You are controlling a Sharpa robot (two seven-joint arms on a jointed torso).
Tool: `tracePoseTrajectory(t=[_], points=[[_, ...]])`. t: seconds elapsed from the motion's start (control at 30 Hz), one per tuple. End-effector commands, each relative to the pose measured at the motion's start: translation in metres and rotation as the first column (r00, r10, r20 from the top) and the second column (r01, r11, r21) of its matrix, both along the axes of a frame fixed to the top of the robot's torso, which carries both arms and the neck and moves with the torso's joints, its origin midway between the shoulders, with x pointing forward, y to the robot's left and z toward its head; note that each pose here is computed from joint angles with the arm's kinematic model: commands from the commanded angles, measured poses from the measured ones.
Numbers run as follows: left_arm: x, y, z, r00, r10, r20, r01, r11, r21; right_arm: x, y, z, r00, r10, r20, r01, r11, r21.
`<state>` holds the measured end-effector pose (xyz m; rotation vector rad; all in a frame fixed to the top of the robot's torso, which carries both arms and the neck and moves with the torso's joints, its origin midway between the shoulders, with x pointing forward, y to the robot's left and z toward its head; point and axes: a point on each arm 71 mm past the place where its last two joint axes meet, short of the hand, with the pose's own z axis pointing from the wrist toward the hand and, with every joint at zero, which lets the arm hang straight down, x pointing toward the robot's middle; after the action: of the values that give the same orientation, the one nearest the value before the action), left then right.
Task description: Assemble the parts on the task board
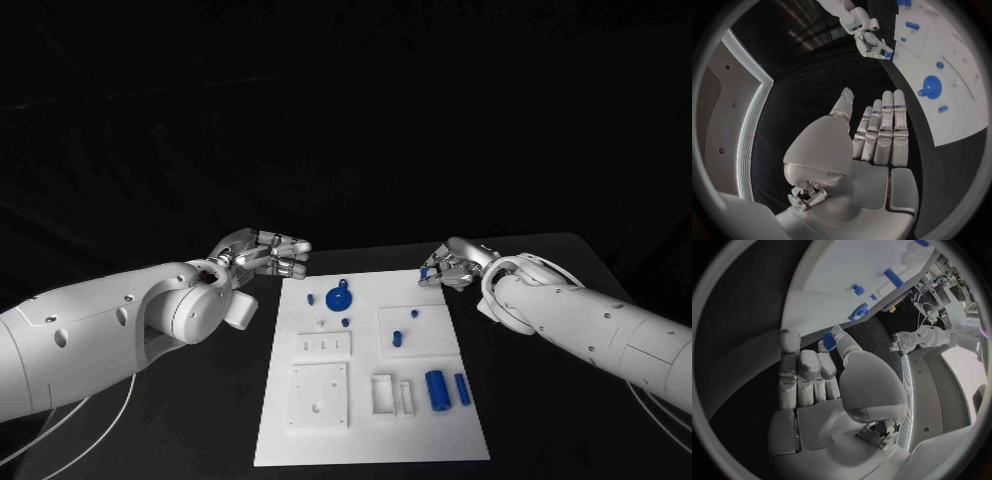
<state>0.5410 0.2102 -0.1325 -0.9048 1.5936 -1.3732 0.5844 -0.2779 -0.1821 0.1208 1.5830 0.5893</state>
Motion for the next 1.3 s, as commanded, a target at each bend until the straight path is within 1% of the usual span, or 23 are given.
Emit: tracePoseTrajectory(t=[0.03, 0.17, 0.27, 0.4, 0.5, 0.6, 0.87, 1.13, 1.3], points=[[0.0031, -0.003, 0.0004, 0.999, -0.033, -0.028, 0.035, 0.998, 0.058, -0.002, 0.009, 0.008, 1.000, -0.013, 0.012, 0.013, 1.000, -0.015], [0.0079, -0.006, 0.0010, 0.996, -0.060, -0.060, 0.067, 0.990, 0.127, -0.005, 0.025, 0.014, 1.000, 0.011, 0.008, -0.011, 1.000, -0.025], [0.0106, -0.011, 0.0007, 0.992, -0.082, -0.093, 0.098, 0.978, 0.185, -0.009, 0.042, 0.017, 0.999, 0.035, -0.006, -0.035, 0.999, -0.036], [0.0129, -0.018, -0.0011, 0.988, -0.087, -0.128, 0.115, 0.967, 0.227, -0.014, 0.062, 0.018, 0.998, 0.061, -0.016, -0.061, 0.997, -0.047], [0.0144, -0.025, -0.0037, 0.983, -0.085, -0.161, 0.125, 0.959, 0.256, -0.020, 0.082, 0.019, 0.997, 0.077, -0.021, -0.078, 0.995, -0.058], [0.0147, -0.029, -0.0056, 0.981, -0.083, -0.176, 0.130, 0.953, 0.273, -0.024, 0.094, 0.019, 0.996, 0.082, -0.026, -0.084, 0.994, -0.067], [0.0129, -0.041, -0.0162, 0.971, -0.084, -0.225, 0.162, 0.920, 0.357, -0.035, 0.128, 0.013, 0.994, 0.102, -0.046, -0.106, 0.991, -0.087], [0.0109, -0.051, -0.0234, 0.961, -0.074, -0.266, 0.187, 0.883, 0.430, -0.044, 0.149, 0.009, 0.991, 0.126, -0.051, -0.131, 0.987, -0.098], [0.0095, -0.055, -0.0260, 0.957, -0.063, -0.282, 0.196, 0.860, 0.472, -0.048, 0.157, 0.008, 0.989, 0.140, -0.054, -0.145, 0.985, -0.098]])
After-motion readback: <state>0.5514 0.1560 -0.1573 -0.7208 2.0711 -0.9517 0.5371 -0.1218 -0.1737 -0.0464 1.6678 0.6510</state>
